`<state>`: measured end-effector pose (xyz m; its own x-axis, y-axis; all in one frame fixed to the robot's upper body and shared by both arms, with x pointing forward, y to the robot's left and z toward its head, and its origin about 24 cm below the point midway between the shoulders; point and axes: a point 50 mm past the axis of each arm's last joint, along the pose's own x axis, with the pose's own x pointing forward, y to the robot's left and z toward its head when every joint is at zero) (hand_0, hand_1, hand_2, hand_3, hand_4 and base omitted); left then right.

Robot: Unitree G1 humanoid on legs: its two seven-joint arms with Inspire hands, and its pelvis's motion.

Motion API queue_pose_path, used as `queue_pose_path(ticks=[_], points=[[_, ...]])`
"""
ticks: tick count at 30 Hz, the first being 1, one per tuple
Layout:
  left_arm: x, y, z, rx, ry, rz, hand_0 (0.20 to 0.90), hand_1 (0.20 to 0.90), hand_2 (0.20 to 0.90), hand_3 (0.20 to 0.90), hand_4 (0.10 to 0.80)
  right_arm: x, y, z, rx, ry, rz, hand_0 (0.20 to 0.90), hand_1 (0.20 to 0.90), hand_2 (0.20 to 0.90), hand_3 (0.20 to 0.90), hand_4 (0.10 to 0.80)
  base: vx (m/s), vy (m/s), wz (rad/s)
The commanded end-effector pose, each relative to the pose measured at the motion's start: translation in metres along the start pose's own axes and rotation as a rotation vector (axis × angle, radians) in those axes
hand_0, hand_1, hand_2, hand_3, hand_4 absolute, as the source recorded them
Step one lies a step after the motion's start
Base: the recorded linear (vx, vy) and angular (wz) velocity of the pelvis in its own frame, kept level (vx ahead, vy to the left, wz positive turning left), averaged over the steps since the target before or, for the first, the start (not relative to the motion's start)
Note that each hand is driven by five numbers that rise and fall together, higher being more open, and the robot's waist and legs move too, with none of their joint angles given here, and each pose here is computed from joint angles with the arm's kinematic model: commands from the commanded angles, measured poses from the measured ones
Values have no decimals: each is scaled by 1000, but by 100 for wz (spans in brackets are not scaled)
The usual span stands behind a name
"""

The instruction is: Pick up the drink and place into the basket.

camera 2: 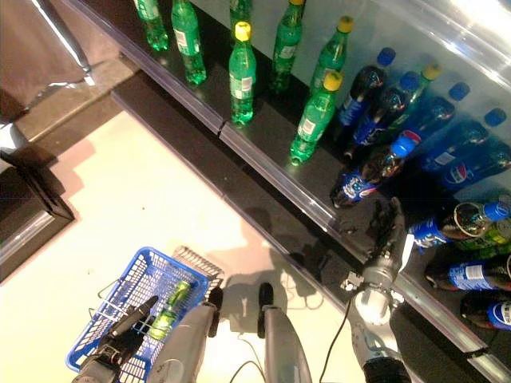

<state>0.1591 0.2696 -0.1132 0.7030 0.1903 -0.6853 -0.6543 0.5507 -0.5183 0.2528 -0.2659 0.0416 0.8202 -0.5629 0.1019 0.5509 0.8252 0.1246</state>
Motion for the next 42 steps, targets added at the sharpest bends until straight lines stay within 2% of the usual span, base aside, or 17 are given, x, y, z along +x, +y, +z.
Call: queue_pose_path(ticks=[1,15,28,29,30,31,32,42], points=[[-2,-14,44,35,-162,-108,300,300,300,200,100,24,19,66,96,-322,43,900,900,900,900,800,-70,-42,6],[8,-43,60,9,-227,-174,300,300,300,200,100,54,52,127,209,-480,34,900,900,900,900,800,-69,-22,0],[14,-66,53,-47,-228,-237,300,300,300,200,100,68,46,161,277,-560,-13,900,900,900,900,800,-44,37,0],[15,-67,52,-54,-227,-242,300,300,300,200,100,69,46,164,273,-577,-22,745,745,745,719,619,-47,64,-3],[15,-69,51,-58,-227,-245,300,300,300,200,100,69,46,166,265,-588,-29,493,493,493,425,325,-38,52,-4],[15,-70,50,-64,-226,-249,300,300,300,200,100,69,46,168,252,-603,-40,455,455,455,381,281,-28,58,-5],[16,-71,49,-68,-224,-250,300,300,300,200,100,70,45,171,251,-614,-47,300,300,300,200,100,-25,60,-6],[17,-80,39,-112,-212,-275,300,300,300,200,100,68,41,188,215,-709,-110,300,300,300,200,100,-24,51,0]])
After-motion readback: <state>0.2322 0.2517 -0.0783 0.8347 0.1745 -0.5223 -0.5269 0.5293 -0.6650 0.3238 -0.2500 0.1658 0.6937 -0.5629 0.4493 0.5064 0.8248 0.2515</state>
